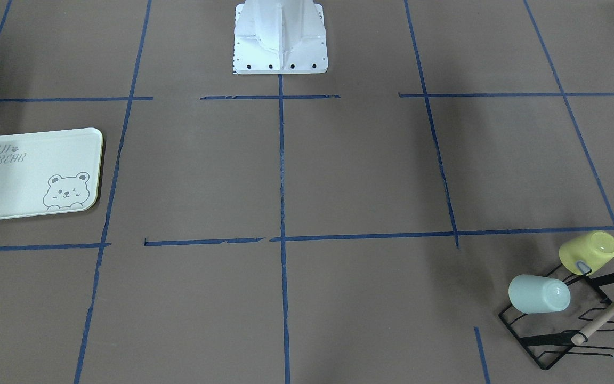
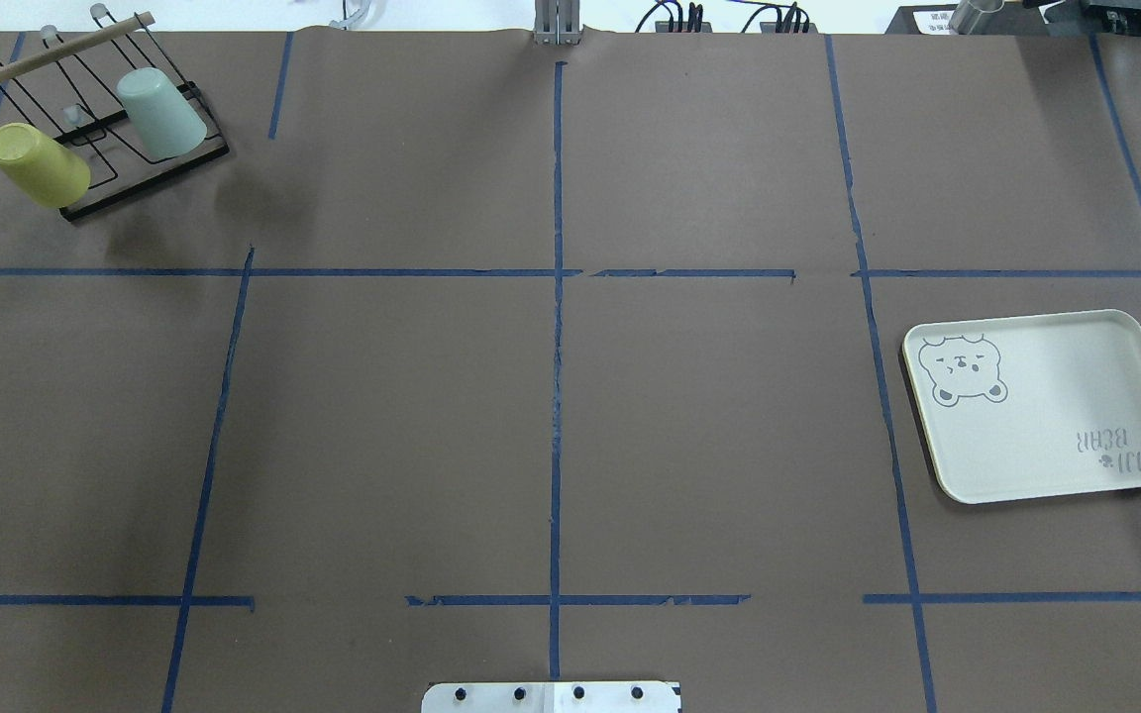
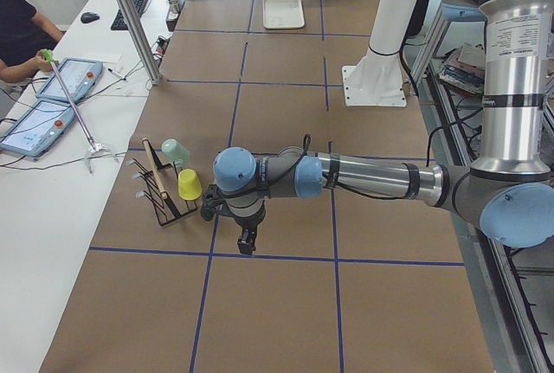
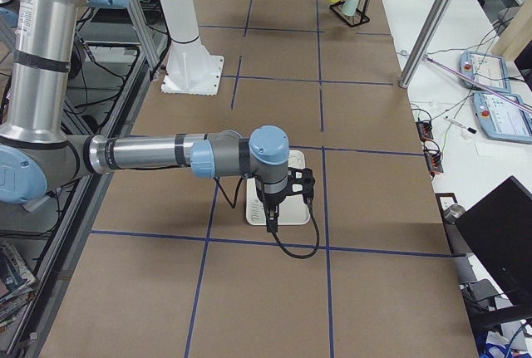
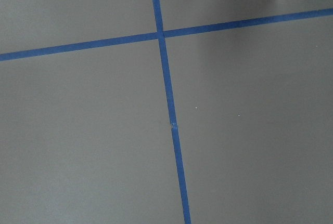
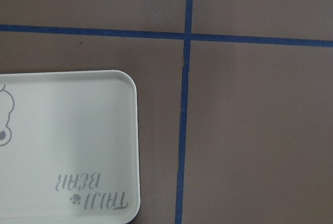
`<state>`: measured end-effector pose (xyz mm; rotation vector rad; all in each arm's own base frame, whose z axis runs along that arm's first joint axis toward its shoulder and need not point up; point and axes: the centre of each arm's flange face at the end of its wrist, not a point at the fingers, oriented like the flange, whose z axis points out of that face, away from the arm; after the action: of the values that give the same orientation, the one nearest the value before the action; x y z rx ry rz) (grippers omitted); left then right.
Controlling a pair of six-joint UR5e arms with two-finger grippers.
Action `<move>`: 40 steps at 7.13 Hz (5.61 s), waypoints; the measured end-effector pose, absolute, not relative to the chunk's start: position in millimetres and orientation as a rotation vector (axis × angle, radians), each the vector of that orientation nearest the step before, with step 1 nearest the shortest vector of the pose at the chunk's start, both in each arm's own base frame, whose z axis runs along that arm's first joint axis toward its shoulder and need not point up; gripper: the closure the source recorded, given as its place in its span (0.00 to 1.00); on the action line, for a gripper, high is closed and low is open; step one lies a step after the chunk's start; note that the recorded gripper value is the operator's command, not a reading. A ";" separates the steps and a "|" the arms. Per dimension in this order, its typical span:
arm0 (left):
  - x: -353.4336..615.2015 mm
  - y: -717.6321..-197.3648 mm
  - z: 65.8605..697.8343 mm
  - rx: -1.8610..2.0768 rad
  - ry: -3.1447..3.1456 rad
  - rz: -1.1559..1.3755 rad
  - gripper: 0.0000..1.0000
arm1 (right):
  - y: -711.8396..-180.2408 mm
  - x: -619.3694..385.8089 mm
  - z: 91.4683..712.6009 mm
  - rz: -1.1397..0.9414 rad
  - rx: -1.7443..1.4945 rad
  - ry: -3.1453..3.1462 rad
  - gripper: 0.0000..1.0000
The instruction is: Left arm grabs green cup and hands to right arm on tray
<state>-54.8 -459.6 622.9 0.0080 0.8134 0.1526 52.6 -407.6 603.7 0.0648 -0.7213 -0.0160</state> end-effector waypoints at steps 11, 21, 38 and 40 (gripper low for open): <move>-42.6 -445.6 616.8 0.033 0.908 0.170 0.00 | -401.7 46.9 620.1 -0.001 0.025 -0.774 0.00; 125.6 -645.5 392.2 0.124 0.822 0.070 0.01 | -401.5 41.2 618.3 -0.034 0.064 -0.784 0.00; 239.6 -749.4 445.7 0.110 0.744 -0.010 0.00 | -396.0 33.2 619.0 -0.051 0.053 -0.828 0.00; 241.9 -754.5 449.1 0.116 0.747 -0.010 0.01 | -395.6 32.8 617.9 -0.053 0.054 -0.835 0.00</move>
<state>241.9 -754.5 449.1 0.1163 0.7474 -0.0097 32.8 -395.6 617.9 0.0540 -0.8347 -0.0527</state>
